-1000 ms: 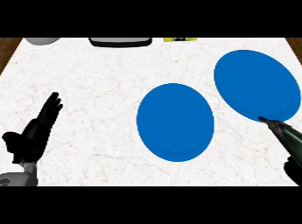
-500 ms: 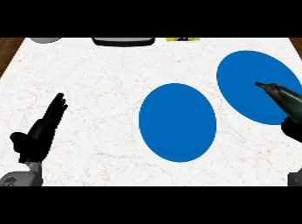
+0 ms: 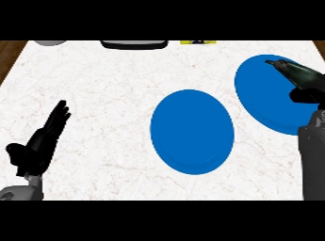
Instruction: Pick the eggplant from the plate and place it in the plate
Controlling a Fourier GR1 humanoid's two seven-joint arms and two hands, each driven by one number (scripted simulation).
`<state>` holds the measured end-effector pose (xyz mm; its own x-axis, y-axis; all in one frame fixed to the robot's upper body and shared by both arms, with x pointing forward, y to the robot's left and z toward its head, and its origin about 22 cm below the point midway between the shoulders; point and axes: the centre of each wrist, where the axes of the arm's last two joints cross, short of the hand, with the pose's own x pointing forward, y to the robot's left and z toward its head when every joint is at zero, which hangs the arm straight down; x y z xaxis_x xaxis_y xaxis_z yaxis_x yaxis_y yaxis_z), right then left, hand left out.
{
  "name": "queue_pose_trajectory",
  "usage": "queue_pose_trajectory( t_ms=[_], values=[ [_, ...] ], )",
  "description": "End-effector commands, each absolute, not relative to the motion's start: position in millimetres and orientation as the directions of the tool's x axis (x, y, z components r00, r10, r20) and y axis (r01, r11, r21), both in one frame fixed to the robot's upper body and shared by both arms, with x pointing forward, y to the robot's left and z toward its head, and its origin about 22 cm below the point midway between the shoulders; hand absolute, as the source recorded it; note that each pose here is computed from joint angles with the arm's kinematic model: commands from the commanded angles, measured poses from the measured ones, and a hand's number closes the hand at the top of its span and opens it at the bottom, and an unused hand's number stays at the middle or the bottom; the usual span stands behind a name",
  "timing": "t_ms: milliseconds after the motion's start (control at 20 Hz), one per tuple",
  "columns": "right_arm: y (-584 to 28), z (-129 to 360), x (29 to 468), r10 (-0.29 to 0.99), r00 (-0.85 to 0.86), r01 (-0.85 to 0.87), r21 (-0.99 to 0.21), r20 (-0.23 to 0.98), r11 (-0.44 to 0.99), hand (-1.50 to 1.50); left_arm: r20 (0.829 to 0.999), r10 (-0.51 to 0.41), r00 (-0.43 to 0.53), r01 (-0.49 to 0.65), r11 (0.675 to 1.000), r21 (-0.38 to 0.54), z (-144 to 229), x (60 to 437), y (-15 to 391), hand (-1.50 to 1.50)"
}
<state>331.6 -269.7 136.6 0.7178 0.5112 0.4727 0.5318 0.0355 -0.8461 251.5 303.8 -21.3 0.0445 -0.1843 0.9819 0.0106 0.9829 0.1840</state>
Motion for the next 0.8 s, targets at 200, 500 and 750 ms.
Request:
queue_pose_trajectory(
  t_ms=[200, 500, 750],
  values=[
    [-284.9, 111.8, 400.2, 0.476, 0.701, 0.557, -0.825, 0.531, 0.101, 1.5, 0.98, -0.198, 0.03, 0.011, 0.98, 0.198, -23.8, 258.4, 311.5, 0.0],
    [-287.4, 78.9, 407.8, 0.325, 0.671, 0.687, -0.724, 0.667, 0.068, -1.5, 0.979, -0.204, 0.027, 0.012, 0.979, 0.204, -14.1, 264.8, 298.6, 0.0],
    [-316.5, 85.9, 418.4, 0.223, 0.67, 0.7, -0.703, 0.708, 0.128, -1.5, 0.982, -0.183, 0.042, 0.029, 0.983, 0.182, -23.9, 260.2, 289.1, 0.0]
  ],
)
